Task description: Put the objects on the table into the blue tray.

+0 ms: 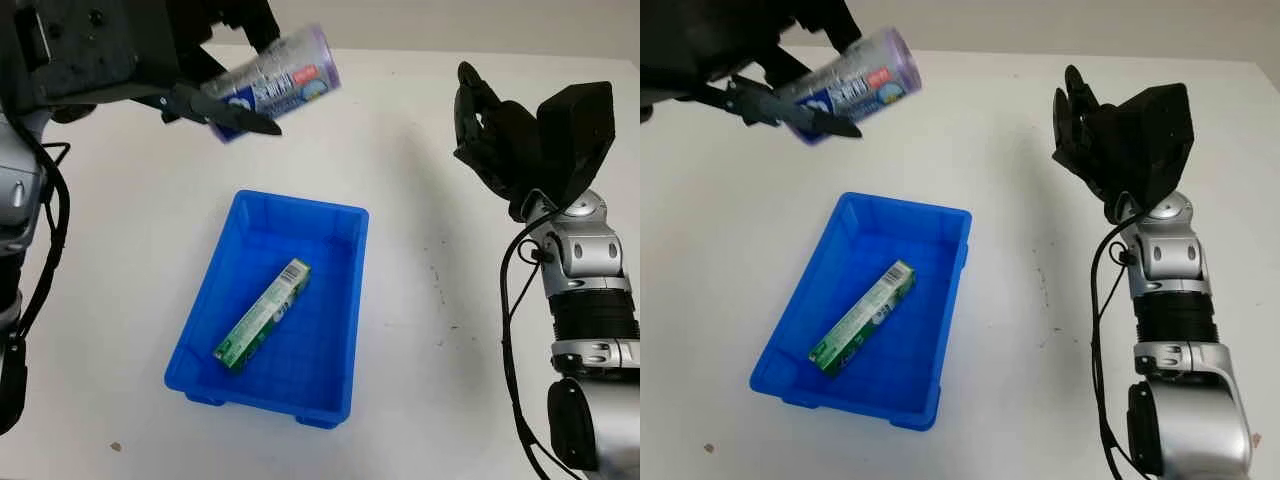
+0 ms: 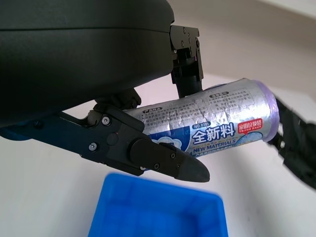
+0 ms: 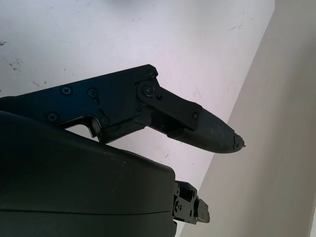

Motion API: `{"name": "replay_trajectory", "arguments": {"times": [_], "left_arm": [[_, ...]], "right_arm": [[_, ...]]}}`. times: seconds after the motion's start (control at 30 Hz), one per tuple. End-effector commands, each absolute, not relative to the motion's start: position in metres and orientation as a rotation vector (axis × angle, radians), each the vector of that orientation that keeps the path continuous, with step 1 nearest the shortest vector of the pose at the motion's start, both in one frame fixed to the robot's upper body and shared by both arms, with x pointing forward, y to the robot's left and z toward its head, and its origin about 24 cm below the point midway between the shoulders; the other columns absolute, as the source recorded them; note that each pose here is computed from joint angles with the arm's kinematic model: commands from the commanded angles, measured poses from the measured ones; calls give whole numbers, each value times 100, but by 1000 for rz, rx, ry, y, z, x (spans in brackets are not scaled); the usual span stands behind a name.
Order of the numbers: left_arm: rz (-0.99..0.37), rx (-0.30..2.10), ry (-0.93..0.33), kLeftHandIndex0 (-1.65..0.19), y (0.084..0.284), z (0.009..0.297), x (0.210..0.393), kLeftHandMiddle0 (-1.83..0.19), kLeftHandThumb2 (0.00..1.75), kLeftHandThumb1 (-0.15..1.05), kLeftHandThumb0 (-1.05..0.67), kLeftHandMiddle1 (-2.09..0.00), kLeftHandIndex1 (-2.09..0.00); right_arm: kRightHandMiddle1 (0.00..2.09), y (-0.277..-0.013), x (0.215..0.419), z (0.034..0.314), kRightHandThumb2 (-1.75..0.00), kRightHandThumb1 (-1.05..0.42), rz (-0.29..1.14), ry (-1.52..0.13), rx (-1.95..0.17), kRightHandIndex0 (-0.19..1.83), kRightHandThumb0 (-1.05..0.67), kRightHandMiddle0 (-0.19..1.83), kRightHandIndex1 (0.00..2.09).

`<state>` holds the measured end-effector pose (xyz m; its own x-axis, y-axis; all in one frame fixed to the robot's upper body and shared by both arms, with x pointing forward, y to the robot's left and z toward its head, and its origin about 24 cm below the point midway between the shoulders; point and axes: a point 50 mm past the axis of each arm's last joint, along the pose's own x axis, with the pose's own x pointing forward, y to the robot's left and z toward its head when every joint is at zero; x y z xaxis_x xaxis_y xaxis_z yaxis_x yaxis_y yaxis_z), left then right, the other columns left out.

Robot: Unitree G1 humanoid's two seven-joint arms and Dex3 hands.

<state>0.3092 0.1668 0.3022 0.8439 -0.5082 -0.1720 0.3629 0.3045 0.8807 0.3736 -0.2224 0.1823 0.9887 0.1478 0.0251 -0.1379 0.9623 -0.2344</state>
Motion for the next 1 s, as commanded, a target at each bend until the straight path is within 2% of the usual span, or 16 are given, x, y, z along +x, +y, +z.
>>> {"name": "replay_trajectory", "arguments": {"times": [0.0, 0.2, 0.27, 0.4, 0.47, 0.53, 0.57, 0.6, 0.63, 0.67, 0.7, 0.8, 0.97], "left_arm": [[-632, 1131, -65, -92, 163, 288, 308, -110, 22, 105, -16, -209, -209], [-690, 1156, 97, -118, 166, 260, 308, -135, 28, 104, -16, -209, -209], [-714, 1148, 140, -130, 166, 255, 307, -144, 37, 99, -17, -209, -209], [-751, 1092, 176, -134, 163, 248, 304, -147, 40, 96, -18, -209, -209], [-744, 1089, 199, -124, 163, 245, 303, -138, 24, 102, -26, -209, -209], [-761, 1107, 256, -57, 162, 245, 301, -67, 12, 104, -49, -209, -209], [-798, 1115, 280, -20, 162, 246, 300, -26, 12, 104, -61, -198, -199], [-841, 1112, 300, 3, 161, 247, 299, -6, 17, 105, -74, -135, -141], [-874, 1100, 314, 6, 160, 248, 298, -7, 20, 105, -78, -84, -98], [-898, 1084, 321, 7, 158, 249, 297, -3, 21, 105, -82, -48, -64], [-913, 1067, 323, 10, 157, 250, 296, 6, 23, 105, -83, -21, -33], [-937, 993, 315, 17, 154, 255, 295, 17, 23, 105, -80, -4, -9], [-948, 913, 289, 15, 151, 267, 296, 18, 12, 104, -74, -4, -7]], "right_arm": [[0, -222, 373, 186, -86, -105, 148, -61, -243, -19, -68, -19, 0], [0, -223, 371, 185, -86, -105, 147, -59, -247, -19, -68, -19, 0], [0, -223, 372, 185, -87, -105, 147, -54, -253, -19, -68, -19, 0], [0, -222, 372, 186, -88, -105, 149, -52, -250, -19, -67, -19, 0], [0, -222, 373, 185, -88, -105, 153, -49, -248, -19, -67, -19, 0], [0, -222, 374, 185, -88, -105, 153, -47, -247, -19, -68, -19, 0], [0, -222, 374, 184, -87, -105, 153, -49, -249, -19, -68, -19, 0], [0, -222, 374, 185, -87, -105, 155, -48, -251, -19, -68, -19, 0], [0, -222, 374, 184, -87, -105, 153, -46, -252, -19, -68, -19, 0], [0, -223, 374, 184, -87, -105, 153, -47, -252, -19, -68, -19, 0], [0, -223, 374, 184, -86, -105, 150, -47, -248, -19, -68, -19, 0], [0, -223, 374, 185, -85, -105, 145, -50, -249, -19, -68, -19, 0], [0, -223, 373, 186, -85, -105, 150, -57, -246, -19, -68, -19, 0]]}}
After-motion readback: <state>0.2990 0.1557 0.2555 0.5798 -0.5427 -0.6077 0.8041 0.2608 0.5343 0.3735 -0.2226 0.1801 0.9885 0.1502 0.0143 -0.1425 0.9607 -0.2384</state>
